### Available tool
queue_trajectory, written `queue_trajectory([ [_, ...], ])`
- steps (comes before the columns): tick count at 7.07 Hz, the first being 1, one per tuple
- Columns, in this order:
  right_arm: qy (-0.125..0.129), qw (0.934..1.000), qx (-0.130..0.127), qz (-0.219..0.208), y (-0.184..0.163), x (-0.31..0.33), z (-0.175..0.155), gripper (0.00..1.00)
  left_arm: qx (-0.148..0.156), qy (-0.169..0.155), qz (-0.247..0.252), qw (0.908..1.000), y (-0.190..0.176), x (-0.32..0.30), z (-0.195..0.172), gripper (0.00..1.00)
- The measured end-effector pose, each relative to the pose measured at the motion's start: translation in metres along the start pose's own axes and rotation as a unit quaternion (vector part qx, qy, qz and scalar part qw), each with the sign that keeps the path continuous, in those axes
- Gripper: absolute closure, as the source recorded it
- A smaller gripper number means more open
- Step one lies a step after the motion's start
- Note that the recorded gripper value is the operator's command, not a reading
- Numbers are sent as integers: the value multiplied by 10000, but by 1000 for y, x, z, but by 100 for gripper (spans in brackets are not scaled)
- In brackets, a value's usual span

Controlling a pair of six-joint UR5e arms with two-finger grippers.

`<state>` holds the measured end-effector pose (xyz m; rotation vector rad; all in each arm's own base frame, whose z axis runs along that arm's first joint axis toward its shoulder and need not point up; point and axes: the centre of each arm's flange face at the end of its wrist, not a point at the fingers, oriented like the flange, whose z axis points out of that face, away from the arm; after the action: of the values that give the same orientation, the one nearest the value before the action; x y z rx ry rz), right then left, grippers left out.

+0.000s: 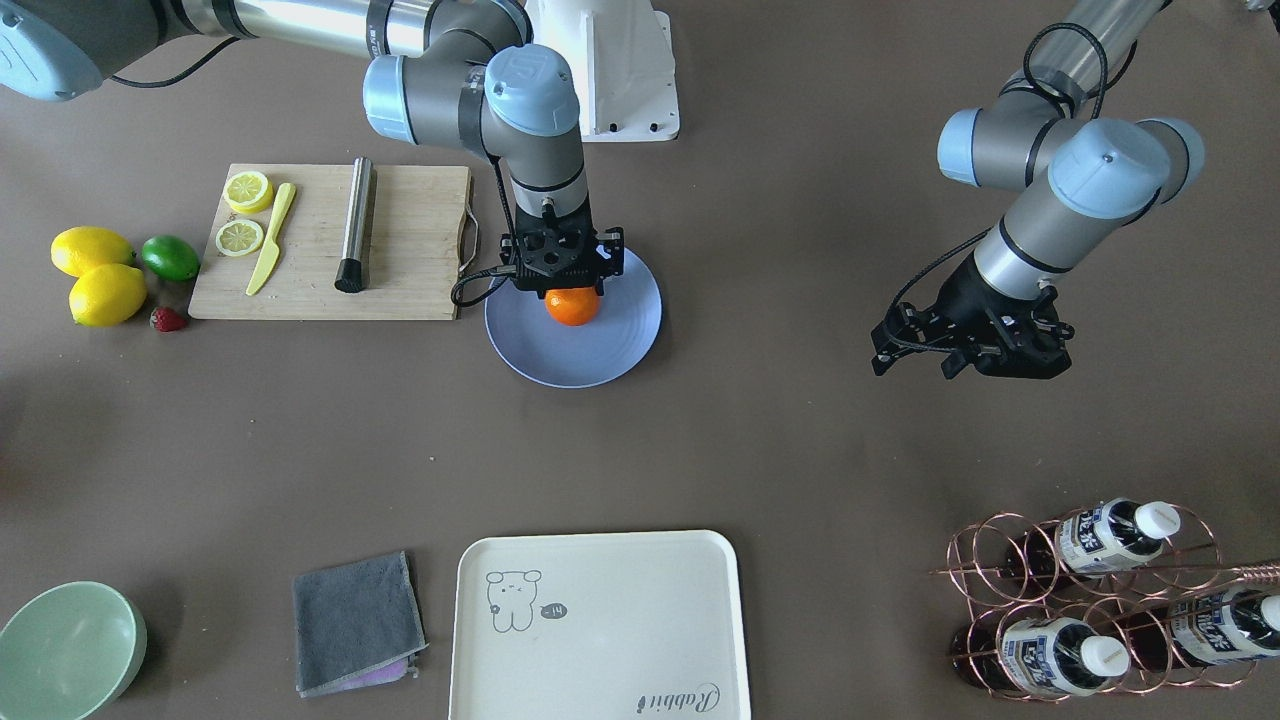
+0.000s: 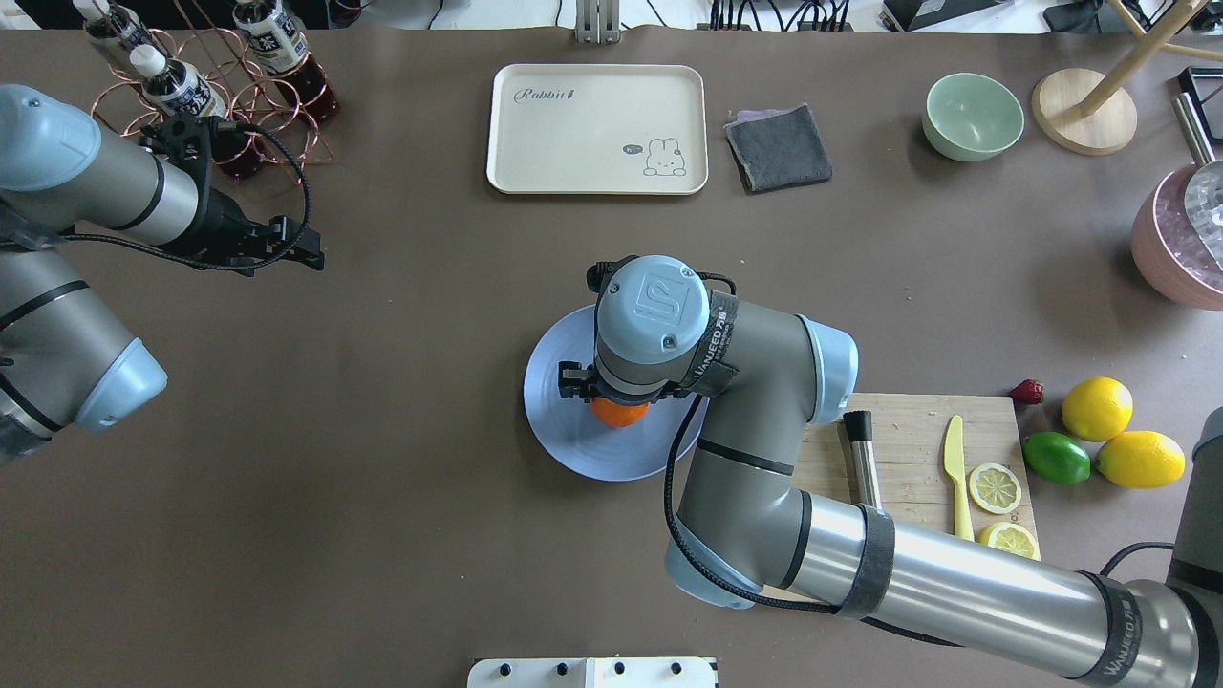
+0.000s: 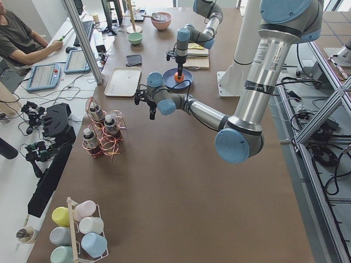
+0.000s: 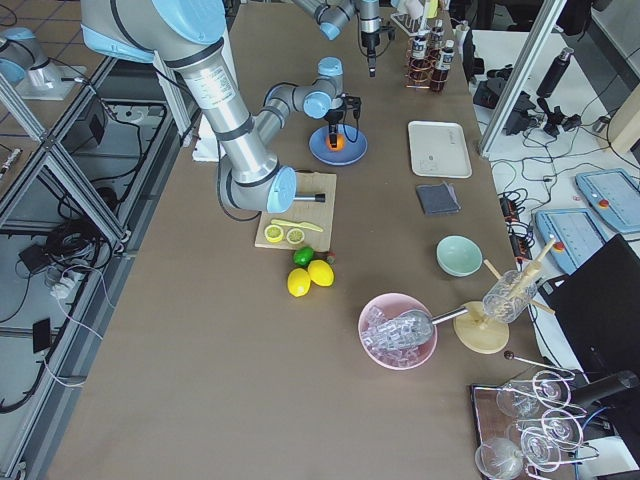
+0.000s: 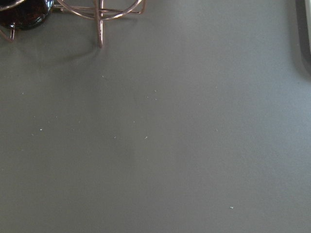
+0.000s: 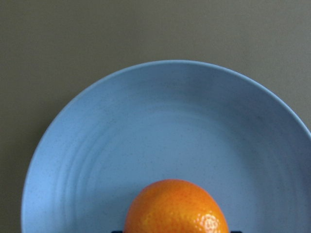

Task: Pick orange to plate

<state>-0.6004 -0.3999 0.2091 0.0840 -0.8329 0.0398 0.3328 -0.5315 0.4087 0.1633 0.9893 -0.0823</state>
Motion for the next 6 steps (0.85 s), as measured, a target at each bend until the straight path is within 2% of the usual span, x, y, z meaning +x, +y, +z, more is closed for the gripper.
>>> queue_trajectory([
  [2, -28, 10000, 23, 33, -8, 4, -6, 0, 11, 9, 4, 10000, -1, 2, -2, 4],
  [3, -96, 9999, 14, 117, -25, 21, -21, 0, 11, 9, -31, 10000, -7, -1, -7, 4],
  [4, -192, 9996, -44, 181, -54, 65, -46, 0, -5, -65, -42, 10000, -21, -15, -21, 4],
  [6, -251, 9996, -132, -14, -109, 197, -96, 0, -72, -501, 289, 9983, -57, -58, -64, 4],
])
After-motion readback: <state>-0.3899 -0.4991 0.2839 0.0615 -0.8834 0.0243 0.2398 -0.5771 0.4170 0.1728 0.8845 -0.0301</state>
